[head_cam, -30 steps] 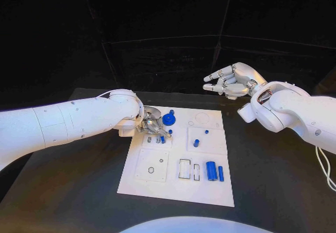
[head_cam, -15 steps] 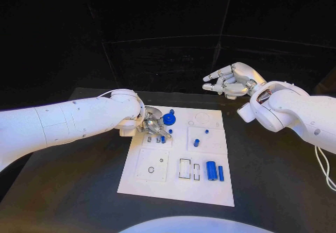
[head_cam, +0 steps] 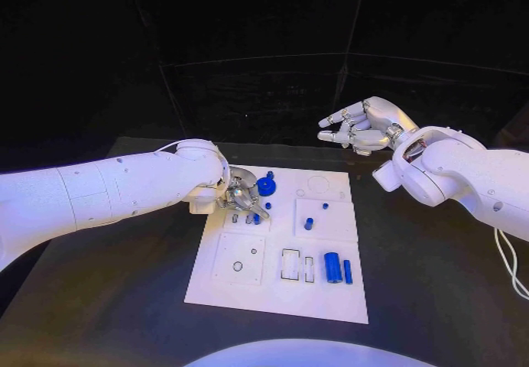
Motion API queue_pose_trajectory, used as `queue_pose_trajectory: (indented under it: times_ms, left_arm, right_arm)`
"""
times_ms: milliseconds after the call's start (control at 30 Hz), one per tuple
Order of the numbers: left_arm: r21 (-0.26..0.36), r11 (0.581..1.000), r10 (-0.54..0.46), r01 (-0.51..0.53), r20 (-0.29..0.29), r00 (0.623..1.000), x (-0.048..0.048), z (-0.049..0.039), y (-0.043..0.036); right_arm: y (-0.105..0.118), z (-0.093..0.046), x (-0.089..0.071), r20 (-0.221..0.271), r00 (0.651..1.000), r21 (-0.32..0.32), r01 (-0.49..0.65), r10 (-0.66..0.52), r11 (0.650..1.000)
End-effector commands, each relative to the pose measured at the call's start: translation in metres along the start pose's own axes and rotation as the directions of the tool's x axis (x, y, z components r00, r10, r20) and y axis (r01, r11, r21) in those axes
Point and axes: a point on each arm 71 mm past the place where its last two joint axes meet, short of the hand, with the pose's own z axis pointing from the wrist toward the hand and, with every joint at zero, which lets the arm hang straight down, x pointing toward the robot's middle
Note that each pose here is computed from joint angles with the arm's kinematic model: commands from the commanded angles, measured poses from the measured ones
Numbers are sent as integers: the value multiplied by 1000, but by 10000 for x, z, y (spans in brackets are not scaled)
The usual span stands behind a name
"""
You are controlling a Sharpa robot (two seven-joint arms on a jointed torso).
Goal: Assemble the parts on the task board
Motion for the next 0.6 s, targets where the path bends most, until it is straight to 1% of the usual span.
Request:
queue_pose_trajectory:
  times_ms: [33, 600]
  left_arm:
    - [-9, 1000, 14, -14, -13, 1000, 4, 0, -3]
    - [-7, 1000, 20, -20, -22, 1000, 18, 0, -15]
  right_arm:
    - [18, 7, 0, -6, 1000, -9, 1, -1, 1000]
    - [19, 17, 10, -10, 1000, -9, 0, 0, 1000]
